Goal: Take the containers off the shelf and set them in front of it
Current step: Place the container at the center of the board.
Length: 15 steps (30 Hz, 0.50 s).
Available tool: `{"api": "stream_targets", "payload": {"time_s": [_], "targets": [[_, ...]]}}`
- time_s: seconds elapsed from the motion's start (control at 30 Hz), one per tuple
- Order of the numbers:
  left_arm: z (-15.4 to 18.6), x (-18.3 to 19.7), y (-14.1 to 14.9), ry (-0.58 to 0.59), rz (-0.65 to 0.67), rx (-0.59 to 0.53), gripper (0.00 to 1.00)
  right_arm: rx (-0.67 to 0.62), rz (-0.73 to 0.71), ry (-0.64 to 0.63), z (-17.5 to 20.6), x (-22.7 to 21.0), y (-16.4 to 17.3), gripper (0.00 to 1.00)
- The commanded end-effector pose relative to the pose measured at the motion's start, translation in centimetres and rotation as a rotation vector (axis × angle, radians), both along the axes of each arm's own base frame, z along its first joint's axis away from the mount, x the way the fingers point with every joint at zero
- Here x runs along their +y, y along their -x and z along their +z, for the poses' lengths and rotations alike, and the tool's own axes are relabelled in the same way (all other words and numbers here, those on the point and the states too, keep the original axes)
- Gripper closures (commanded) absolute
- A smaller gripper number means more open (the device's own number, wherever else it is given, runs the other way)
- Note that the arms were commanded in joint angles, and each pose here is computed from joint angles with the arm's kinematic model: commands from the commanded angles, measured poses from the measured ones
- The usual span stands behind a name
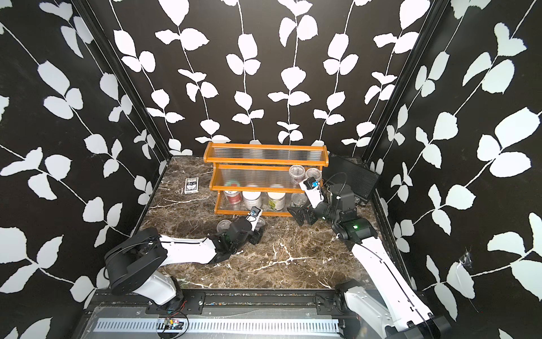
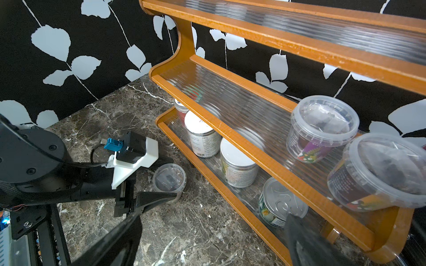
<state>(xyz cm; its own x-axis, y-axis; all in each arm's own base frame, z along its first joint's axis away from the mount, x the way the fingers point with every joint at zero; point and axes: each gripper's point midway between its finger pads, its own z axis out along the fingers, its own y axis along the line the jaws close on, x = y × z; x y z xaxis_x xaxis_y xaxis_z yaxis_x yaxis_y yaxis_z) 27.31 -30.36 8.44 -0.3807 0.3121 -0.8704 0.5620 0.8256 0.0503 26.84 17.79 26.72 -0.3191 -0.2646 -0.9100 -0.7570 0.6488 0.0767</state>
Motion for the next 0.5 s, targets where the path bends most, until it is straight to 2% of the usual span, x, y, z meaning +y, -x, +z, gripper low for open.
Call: {"api": "stream_targets", "payload": {"time_s": [0.0,0.47], "targets": [[0.4,0.1,0.1,0.037,0.015,-0.005,0.28,-0.019,-0.006,0.018,0.1,-0.3,0.0,0.0],[0.0,1.3,1.2,-0.056,-0.017,0.033,0.16,-0.025,-0.009,0.03,0.0,-0.3,-0.4,0.0]]}}
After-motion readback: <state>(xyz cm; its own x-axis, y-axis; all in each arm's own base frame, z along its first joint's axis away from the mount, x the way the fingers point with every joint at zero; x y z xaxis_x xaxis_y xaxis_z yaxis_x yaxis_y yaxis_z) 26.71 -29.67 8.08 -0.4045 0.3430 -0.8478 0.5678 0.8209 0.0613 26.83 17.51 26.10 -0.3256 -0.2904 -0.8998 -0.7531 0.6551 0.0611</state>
